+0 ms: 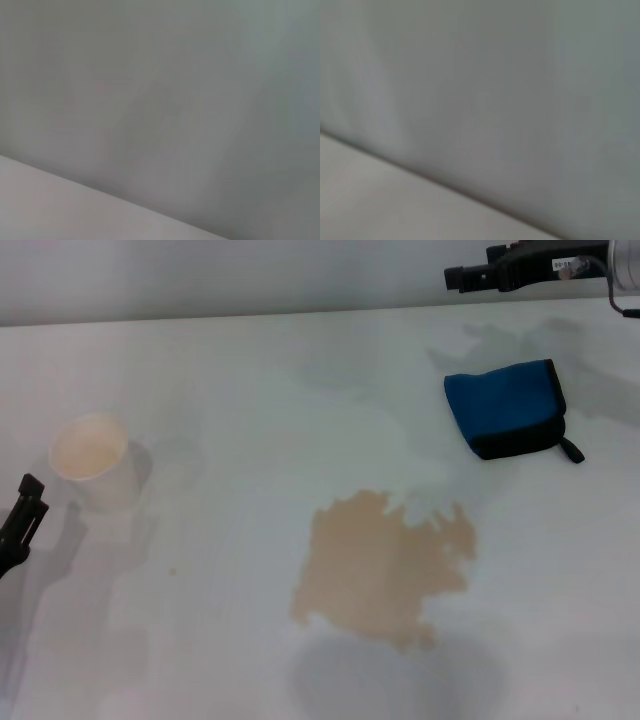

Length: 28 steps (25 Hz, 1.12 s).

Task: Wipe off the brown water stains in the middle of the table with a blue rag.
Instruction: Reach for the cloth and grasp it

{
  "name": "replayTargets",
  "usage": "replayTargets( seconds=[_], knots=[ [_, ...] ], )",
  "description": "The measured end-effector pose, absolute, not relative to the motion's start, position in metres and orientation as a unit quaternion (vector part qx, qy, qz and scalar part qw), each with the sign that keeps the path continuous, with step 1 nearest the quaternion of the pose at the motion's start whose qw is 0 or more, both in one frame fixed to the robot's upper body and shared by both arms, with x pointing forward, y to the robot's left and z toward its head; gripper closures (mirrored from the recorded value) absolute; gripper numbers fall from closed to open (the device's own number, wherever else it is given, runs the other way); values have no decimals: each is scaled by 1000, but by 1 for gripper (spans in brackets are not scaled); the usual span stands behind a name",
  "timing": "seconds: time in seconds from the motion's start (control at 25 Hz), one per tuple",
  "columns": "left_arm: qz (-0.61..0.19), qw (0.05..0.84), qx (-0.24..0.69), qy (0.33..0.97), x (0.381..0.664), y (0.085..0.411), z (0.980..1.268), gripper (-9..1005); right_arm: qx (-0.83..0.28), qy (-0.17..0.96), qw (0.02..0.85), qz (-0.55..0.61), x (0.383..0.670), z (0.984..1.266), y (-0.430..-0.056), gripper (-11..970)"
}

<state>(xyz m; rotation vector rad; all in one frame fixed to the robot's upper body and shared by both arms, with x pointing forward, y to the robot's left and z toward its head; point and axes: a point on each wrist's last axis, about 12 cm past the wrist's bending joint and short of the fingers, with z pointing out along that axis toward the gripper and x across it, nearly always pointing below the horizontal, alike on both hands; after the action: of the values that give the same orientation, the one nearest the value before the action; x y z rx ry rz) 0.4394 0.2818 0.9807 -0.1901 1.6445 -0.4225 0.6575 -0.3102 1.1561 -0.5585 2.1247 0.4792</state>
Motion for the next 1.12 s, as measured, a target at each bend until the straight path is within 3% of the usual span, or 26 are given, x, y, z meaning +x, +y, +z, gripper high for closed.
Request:
replayTargets(
  seconds=[0.32,0.84,1.12],
  knots=[
    [-186,657,-83,726,440,282,981,103,-251,885,371,128,664,1167,-303,130],
    [-189,657,-78,726,445,280,982,107,-248,930,269,38,661,1117,-286,131],
    [-189,657,-78,726,445,280,982,109,-260,934,244,25,657,1106,-277,131]
  ],
)
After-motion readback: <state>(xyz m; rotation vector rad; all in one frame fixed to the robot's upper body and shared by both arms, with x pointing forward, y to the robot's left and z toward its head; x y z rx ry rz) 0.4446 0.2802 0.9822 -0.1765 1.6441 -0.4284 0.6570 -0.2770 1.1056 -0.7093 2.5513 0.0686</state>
